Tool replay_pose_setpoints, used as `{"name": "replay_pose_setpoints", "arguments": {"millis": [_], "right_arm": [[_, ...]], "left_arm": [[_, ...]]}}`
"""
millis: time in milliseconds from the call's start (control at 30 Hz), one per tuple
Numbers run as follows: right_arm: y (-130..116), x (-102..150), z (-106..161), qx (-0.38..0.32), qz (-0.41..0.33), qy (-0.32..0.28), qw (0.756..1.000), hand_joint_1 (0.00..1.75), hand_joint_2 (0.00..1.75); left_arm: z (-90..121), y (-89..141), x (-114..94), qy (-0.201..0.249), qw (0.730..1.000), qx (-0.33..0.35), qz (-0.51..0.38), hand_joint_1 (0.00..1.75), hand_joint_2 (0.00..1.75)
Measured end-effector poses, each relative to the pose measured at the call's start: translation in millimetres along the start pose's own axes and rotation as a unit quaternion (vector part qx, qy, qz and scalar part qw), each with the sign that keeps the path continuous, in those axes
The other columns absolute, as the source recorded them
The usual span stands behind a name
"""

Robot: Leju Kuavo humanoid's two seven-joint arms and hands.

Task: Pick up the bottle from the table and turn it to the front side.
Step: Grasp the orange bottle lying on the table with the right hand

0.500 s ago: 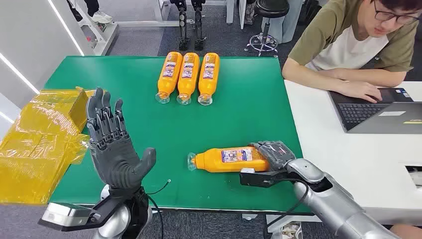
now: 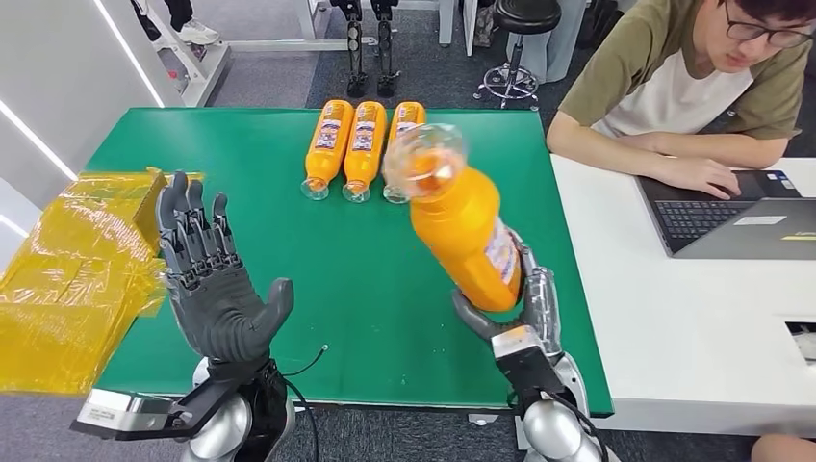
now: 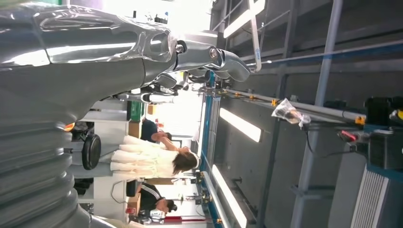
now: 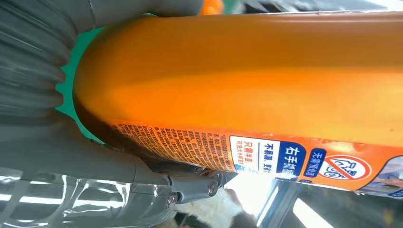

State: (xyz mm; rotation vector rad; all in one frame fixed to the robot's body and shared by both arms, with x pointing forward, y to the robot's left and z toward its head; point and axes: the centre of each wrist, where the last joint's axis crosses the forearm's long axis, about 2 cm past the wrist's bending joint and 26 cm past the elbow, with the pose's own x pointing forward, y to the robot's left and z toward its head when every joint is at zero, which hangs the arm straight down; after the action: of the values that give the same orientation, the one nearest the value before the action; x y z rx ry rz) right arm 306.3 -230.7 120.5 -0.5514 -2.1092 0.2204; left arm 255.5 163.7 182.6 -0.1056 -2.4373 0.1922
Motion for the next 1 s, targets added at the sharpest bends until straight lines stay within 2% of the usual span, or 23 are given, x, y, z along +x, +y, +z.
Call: {"name": "replay_pose_setpoints", "arguments": {"millis": [167, 300, 433, 633, 733, 833, 1000], "right_arm": [[16, 34, 31, -0.066, -0.067, 0.011, 0.995, 1.75, 1.75], [16, 49, 48, -0.084, -0.086, 0.035, 0.992, 1.75, 1.75], [13, 58, 49, -0.078, -0.096, 0.042, 0.991, 1.75, 1.75], [11, 63, 47, -0.073, -0.097, 0.038, 0.992, 1.75, 1.75], [11, 65, 46, -0.037, -0.074, 0.041, 0.996, 1.75, 1.75], [11, 65, 46, 0.037, -0.024, 0.043, 0.998, 1.75, 1.75], [8, 61, 53, 0.114, 0.036, 0.061, 0.991, 1.75, 1.75]], "left_arm": [[0, -6, 0, 0.047, 0.997, -0.019, 0.062, 0.0, 1.75], [2, -13, -2, 0.092, 0.986, -0.066, 0.124, 0.0, 1.75], [5, -21, -6, 0.12, 0.967, -0.137, 0.177, 0.0, 1.75], [6, -24, -9, 0.13, 0.959, -0.161, 0.193, 0.0, 1.75], [6, -26, -9, 0.131, 0.952, -0.189, 0.202, 0.0, 1.75], [3, -28, -9, 0.126, 0.942, -0.224, 0.214, 0.0, 1.75], [1, -29, -10, 0.122, 0.937, -0.248, 0.216, 0.0, 1.75]]}}
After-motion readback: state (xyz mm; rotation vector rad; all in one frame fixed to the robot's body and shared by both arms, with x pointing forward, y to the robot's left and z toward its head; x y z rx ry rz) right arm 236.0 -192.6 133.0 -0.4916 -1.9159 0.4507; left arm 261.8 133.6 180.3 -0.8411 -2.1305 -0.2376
